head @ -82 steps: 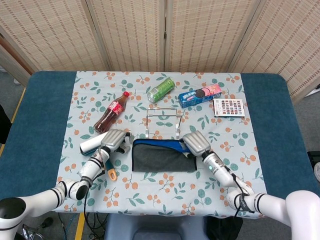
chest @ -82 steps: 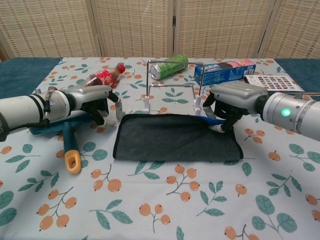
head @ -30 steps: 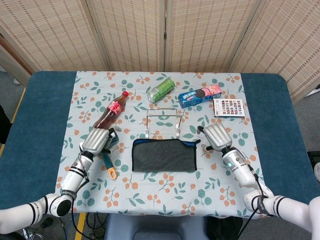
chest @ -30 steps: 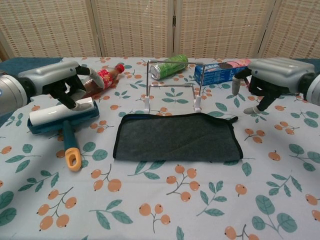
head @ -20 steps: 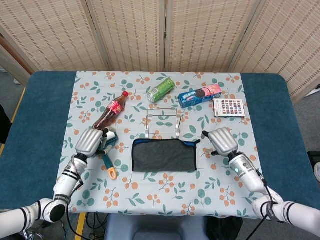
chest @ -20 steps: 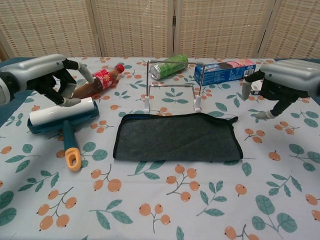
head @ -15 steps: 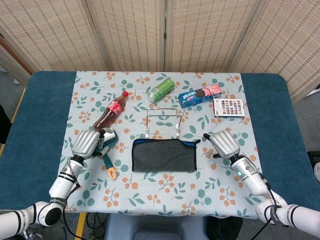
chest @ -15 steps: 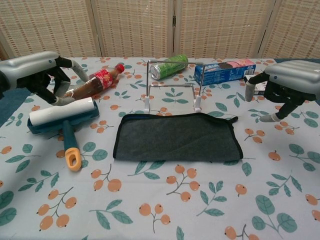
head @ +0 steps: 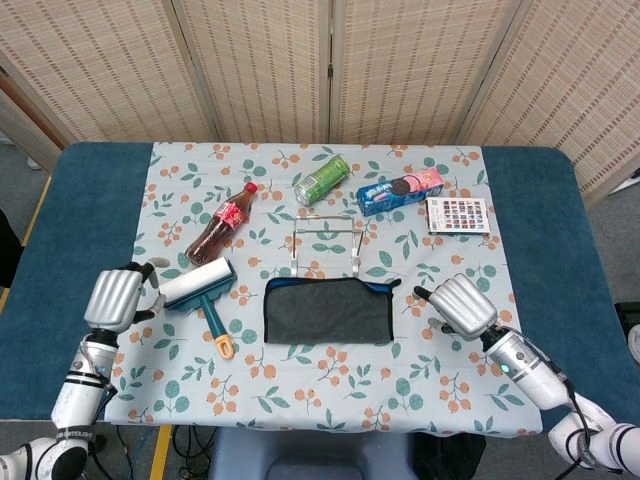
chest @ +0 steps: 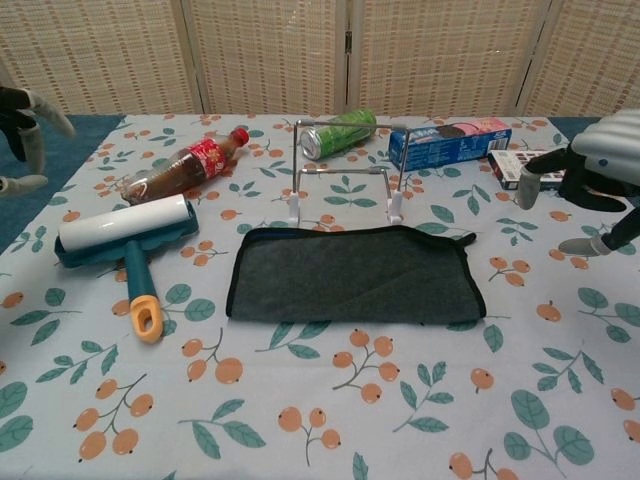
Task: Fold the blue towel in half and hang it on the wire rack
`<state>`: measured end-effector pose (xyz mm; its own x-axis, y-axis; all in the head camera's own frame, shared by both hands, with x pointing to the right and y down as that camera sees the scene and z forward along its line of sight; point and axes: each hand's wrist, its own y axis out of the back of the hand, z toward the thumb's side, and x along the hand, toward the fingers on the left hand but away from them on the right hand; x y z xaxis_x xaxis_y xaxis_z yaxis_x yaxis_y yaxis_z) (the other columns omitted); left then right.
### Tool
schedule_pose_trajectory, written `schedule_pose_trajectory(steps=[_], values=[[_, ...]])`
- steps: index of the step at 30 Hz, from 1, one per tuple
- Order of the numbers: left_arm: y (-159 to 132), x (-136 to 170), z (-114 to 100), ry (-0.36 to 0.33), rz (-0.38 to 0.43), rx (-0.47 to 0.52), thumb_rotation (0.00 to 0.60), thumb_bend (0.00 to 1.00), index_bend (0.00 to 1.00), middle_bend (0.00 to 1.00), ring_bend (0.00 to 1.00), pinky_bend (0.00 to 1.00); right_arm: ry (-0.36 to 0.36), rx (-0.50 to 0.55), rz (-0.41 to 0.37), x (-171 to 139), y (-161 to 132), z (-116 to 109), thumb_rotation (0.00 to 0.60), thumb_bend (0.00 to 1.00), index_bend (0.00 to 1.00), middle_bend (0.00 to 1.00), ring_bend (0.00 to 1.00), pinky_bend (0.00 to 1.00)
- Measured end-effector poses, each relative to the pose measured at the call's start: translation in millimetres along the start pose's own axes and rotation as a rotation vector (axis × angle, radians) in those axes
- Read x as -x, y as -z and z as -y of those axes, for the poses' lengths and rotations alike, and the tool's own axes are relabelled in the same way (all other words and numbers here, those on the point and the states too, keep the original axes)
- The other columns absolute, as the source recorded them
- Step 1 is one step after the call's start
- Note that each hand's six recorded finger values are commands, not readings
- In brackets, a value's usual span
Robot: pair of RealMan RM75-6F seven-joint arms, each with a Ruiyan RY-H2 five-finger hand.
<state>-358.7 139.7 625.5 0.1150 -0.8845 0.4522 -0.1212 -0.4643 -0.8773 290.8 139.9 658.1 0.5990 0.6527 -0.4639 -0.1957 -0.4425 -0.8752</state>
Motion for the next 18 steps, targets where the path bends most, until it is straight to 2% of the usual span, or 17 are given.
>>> schedule_pose_trajectory(steps=[7,18], values=[[25,26,-11,-0.012,-0.072,-0.018,0.600,0.31,0.28,0.52,0.42,0.54,-0.033,-0.078,-0.103,17,-2,11,0.600,0.12,0.40,0.87,0.83,0.96],[35,46,-20,-0.030,-0.113,-0.004,0.600,0.31,0.27,0.51,0.41,0.54,-0.072,-0.147,-0.182,60,-14,40,0.600,0.11,0.41,0.88,0.84,0.97]])
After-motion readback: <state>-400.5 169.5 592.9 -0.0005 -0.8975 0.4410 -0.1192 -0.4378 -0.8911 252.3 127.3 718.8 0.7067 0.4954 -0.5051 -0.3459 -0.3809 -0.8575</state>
